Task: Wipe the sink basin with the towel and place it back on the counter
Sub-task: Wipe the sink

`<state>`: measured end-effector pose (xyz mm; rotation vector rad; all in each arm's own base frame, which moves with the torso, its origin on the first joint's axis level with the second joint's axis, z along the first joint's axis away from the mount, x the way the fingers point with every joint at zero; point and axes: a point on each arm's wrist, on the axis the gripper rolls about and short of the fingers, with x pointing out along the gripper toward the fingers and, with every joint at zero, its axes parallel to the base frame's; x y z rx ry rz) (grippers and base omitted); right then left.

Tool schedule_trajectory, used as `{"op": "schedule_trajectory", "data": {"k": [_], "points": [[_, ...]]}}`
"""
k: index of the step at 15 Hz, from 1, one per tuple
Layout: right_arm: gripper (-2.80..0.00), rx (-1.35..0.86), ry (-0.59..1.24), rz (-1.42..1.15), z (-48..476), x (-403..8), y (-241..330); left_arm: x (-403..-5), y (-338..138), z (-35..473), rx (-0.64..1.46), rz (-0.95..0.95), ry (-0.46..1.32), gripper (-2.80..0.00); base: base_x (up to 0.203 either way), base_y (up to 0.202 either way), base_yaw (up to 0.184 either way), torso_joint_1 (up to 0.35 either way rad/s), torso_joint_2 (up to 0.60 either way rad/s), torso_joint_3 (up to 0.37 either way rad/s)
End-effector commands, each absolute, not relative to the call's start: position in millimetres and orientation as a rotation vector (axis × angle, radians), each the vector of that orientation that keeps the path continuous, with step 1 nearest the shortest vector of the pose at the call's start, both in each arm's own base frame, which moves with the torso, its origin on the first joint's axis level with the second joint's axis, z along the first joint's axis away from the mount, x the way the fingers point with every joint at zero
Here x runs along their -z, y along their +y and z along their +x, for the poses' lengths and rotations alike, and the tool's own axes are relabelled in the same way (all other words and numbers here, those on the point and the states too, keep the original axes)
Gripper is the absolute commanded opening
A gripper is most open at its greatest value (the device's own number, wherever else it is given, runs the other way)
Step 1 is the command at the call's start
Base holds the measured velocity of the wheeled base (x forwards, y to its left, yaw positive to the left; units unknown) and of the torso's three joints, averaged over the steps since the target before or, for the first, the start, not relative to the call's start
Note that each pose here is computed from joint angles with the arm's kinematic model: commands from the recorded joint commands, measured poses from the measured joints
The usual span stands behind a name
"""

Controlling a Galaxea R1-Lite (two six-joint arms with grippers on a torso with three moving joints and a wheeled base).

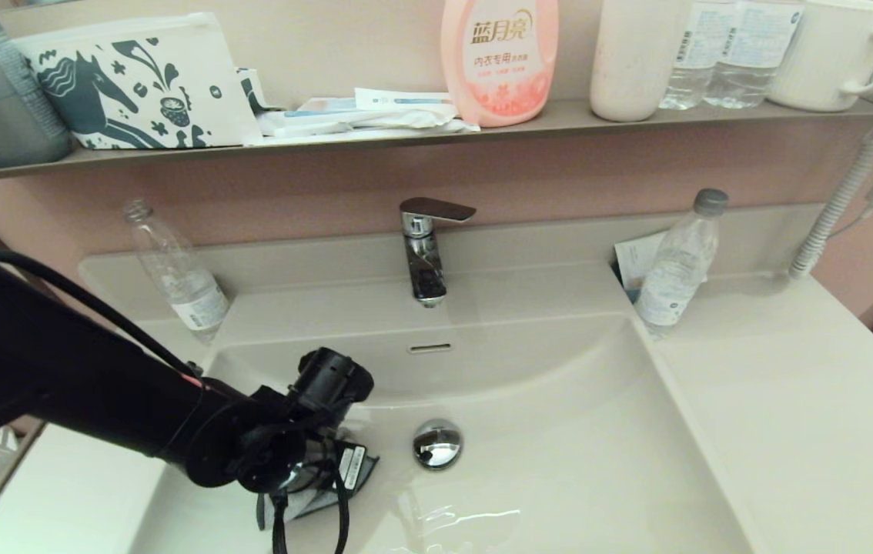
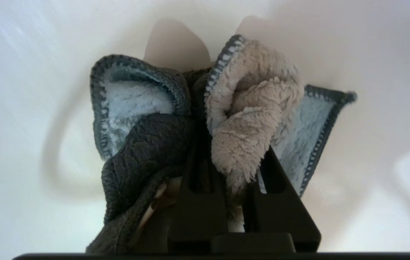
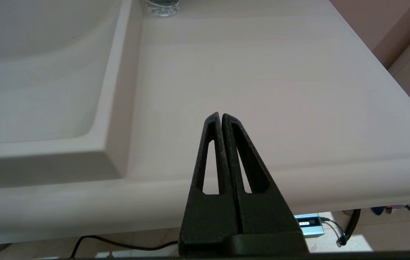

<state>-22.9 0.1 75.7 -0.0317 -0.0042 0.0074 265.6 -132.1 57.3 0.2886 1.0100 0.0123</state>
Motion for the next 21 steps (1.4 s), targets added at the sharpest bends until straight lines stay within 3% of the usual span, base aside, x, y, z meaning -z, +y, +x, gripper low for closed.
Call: {"op": "schedule_trajectory", "data": {"k": [1, 6, 11, 15, 21], "points": [[-2.80, -0.008, -0.003, -0.032, -23, -76, 0, -54, -123, 292, -0.033, 0.267, 0.943, -2.80, 0.000, 0.000, 0.000, 0.000, 0.00, 0.000], [-2.80, -0.008, -0.003, -0.032, -23, -76, 0, -50, -170, 306, 0.029, 0.214, 0.878, -2.80, 0.000, 0.000, 0.000, 0.000, 0.00, 0.000], [-2.80, -0.008, -0.003, -0.032, -23, -76, 0, -38, -240, 274, 0.126, 0.165, 0.859, -2.80, 0.000, 0.000, 0.000, 0.000, 0.00, 0.000], [-2.80, -0.008, -0.003, -0.032, -23, -76, 0, -56, -289, 265, 0.208, 0.112, 0.757, -2.80, 0.000, 0.000, 0.000, 0.000, 0.00, 0.000], [-2.80, -0.008, -0.003, -0.032, -23, -76, 0, -58, -327, 245, 0.275, 0.080, 0.722, -2.80, 0.000, 0.000, 0.000, 0.000, 0.00, 0.000]]}}
